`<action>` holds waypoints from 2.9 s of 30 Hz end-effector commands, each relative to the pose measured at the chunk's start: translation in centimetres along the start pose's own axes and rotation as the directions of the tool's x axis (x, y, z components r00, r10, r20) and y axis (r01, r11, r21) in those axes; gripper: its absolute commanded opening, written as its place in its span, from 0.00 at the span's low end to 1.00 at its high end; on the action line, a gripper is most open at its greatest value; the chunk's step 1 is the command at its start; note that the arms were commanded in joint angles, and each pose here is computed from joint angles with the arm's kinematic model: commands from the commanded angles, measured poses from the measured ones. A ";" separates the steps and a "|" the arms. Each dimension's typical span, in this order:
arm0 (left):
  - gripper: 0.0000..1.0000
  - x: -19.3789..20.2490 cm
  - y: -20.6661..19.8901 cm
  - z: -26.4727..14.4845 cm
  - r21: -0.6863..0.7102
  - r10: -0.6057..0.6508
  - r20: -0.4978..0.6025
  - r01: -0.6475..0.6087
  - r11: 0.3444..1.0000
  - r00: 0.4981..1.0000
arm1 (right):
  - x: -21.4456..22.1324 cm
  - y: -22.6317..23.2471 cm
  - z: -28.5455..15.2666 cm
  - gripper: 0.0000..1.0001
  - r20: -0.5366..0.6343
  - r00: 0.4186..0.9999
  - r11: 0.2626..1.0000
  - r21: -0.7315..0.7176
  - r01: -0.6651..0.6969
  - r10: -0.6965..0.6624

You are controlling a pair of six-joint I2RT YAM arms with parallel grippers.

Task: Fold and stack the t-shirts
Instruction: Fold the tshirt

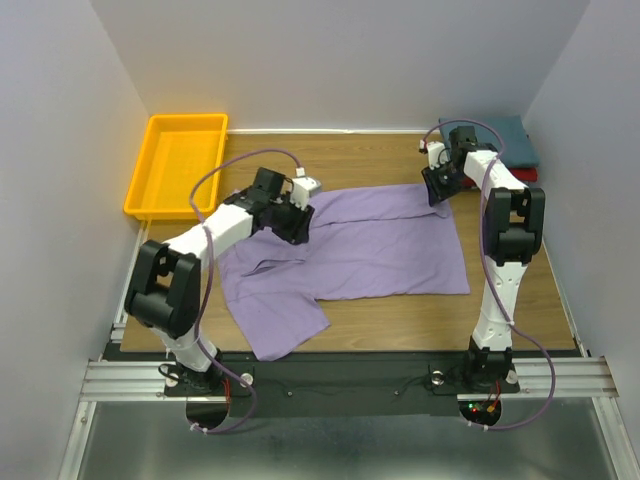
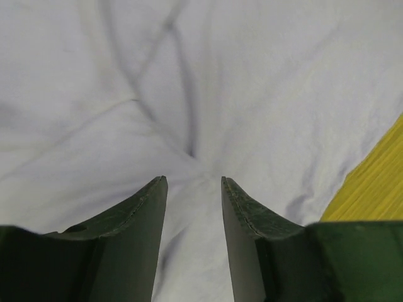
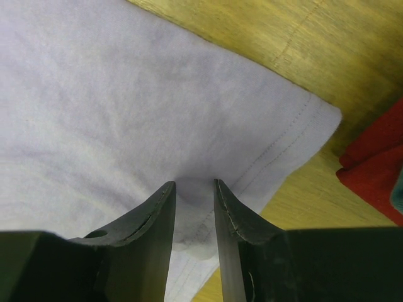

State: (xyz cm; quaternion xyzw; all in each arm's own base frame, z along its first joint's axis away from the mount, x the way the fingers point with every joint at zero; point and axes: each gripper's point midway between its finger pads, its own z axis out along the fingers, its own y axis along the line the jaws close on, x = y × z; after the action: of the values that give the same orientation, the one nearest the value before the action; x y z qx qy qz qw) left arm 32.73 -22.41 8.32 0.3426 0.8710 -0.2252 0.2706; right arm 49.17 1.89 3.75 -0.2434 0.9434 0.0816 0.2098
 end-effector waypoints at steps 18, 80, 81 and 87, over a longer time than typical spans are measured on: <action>0.21 1.9 19.5 -1.7 -0.455 -0.310 0.089 0.315 0.833 0.947 | -0.9 0.7 0.7 0.32 -0.042 0.999 0.998 0.063 0.002 0.001; 0.56 10.2 7.1 -13.1 -0.188 0.252 -0.087 -0.264 0.946 0.964 | 16.1 8.7 -7.7 0.49 -0.160 0.915 0.926 0.022 0.378 -0.370; 0.57 10.3 7.1 -13.0 -0.189 0.253 -0.088 -0.266 0.945 0.963 | 16.3 8.6 -7.5 0.49 -0.163 0.915 0.925 0.026 0.378 -0.369; 0.58 11.5 7.7 -12.6 -0.194 0.257 -0.129 -0.278 0.941 0.958 | 18.2 8.8 -6.2 0.39 -0.191 0.904 0.921 0.010 0.390 -0.381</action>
State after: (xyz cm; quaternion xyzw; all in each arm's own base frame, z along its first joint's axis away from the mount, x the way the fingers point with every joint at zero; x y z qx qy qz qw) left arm 27.06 -5.10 9.25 0.4268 0.8528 -0.0901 0.2872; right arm 27.53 0.55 2.34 -0.4132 0.9023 0.0140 0.1222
